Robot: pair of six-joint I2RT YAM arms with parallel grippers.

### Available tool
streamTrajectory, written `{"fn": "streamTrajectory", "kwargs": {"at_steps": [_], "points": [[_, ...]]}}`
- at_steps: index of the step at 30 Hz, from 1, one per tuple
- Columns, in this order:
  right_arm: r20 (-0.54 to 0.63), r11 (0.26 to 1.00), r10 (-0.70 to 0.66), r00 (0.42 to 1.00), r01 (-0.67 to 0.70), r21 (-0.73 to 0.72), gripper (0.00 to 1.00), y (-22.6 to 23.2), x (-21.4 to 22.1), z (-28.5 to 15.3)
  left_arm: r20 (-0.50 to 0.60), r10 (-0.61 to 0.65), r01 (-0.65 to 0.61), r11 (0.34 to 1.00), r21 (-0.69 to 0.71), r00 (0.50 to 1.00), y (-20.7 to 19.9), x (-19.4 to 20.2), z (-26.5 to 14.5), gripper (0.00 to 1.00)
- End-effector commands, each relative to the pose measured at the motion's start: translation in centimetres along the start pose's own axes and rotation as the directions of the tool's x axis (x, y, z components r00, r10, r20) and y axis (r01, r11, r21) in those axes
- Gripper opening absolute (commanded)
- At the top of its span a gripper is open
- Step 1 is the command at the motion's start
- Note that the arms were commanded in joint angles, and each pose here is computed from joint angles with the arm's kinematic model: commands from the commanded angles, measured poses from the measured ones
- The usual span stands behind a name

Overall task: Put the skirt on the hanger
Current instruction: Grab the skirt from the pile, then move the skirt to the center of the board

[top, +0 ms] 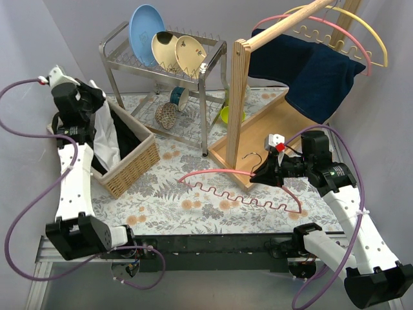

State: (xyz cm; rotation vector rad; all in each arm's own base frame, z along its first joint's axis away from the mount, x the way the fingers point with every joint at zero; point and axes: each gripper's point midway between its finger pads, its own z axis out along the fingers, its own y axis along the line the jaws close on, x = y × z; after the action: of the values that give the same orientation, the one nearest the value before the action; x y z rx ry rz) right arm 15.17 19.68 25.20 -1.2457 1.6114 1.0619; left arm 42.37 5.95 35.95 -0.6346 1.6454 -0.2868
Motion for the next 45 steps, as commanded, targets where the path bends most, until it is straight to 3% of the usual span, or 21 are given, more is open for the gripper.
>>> {"fn": "streamTrajectory", "kwargs": {"at_steps": [1,8,14,17,22,26,30,34,35,37,40,41,42,44,45], "points": [[0.035,0.998,-0.063,0.997,0.063,0.0,0.01,0.0,-1.9,-0.5,0.13,-0.024,0.009,0.993,0.119,0.991,-4.4,-5.7,-4.7,0.0],[0.032,0.995,-0.096,0.995,0.095,0.033,0.01,-0.1,-3.0,-1.1,0.236,-0.068,-0.038,0.907,0.419,0.969,-12.6,-11.8,-12.6,0.0],[0.041,0.993,-0.111,0.993,0.109,0.047,0.01,0.0,-3.8,-1.5,0.415,-0.085,-0.13,0.877,0.462,0.906,-16.3,-18.7,-17.0,0.0],[0.04,0.991,-0.12,0.992,0.117,0.068,0.01,-0.1,-4.0,-1.8,0.365,-0.1,-0.124,0.832,0.541,0.926,-17.9,-18.4,-17.3,0.0],[0.013,0.968,-0.179,0.984,0.174,0.179,0.01,-1.0,-5.9,-3.3,0.28,-0.163,-0.111,0.649,0.752,0.946,-21.9,-17.6,-22.6,0.0],[0.004,0.939,-0.226,0.974,0.216,0.267,0.01,-1.6,-8.0,-4.6,0.242,-0.185,-0.101,0.558,0.824,0.952,-23.4,-17.6,-26.5,0.0],[-0.042,0.868,-0.26,0.965,0.252,0.428,0.01,-3.3,-10.0,-7.0,0.15,-0.198,-0.041,0.47,0.882,0.969,-24.0,-15.6,-29.4,0.0],[-0.079,0.78,-0.27,0.96,0.266,0.566,0.01,-4.1,-11.5,-9.8,-0.033,-0.187,0.108,0.411,0.905,0.982,-23.3,-11.2,-29.6,0.0],[-0.084,0.766,-0.269,0.959,0.266,0.585,0.01,-4.0,-11.7,-10.3,-0.125,-0.188,0.194,0.417,0.888,0.974,-22.6,-9.1,-28.1,0.0],[-0.096,0.731,-0.264,0.96,0.264,0.63,0.01,-4.4,-12.0,-11.3,-0.19,-0.152,0.235,0.385,0.893,0.97,-22.5,-6.8,-29.0,0.0],[-0.108,0.698,-0.258,0.96,0.262,0.666,0.01,-4.5,-11.9,-12.1,-0.318,-0.116,0.337,0.404,0.85,0.941,-21.0,-2.3,-28.2,0.0],[-0.108,0.695,-0.258,0.96,0.261,0.67,0.01,-4.5,-11.8,-12.2,-0.371,-0.117,0.383,0.44,0.812,0.921,-20.0,-0.2,-26.8,0.0],[-0.105,0.698,-0.257,0.961,0.26,0.667,0.01,-4.4,-11.7,-12.1,-0.433,-0.087,0.428,0.418,0.801,0.897,-20.2,1.7,-27.4,0.0],[-0.101,0.714,-0.252,0.962,0.256,0.652,0.01,-4.3,-11.3,-11.7,-0.497,-0.068,0.475,0.427,0.769,0.865,-19.5,4.3,-27.4,0.0],[-0.092,0.723,-0.257,0.962,0.255,0.642,0.01,-4.2,-11.4,-11.4,-0.564,-0.045,0.523,0.442,0.729,0.824,-18.8,7.2,-26.9,0.0]]}}
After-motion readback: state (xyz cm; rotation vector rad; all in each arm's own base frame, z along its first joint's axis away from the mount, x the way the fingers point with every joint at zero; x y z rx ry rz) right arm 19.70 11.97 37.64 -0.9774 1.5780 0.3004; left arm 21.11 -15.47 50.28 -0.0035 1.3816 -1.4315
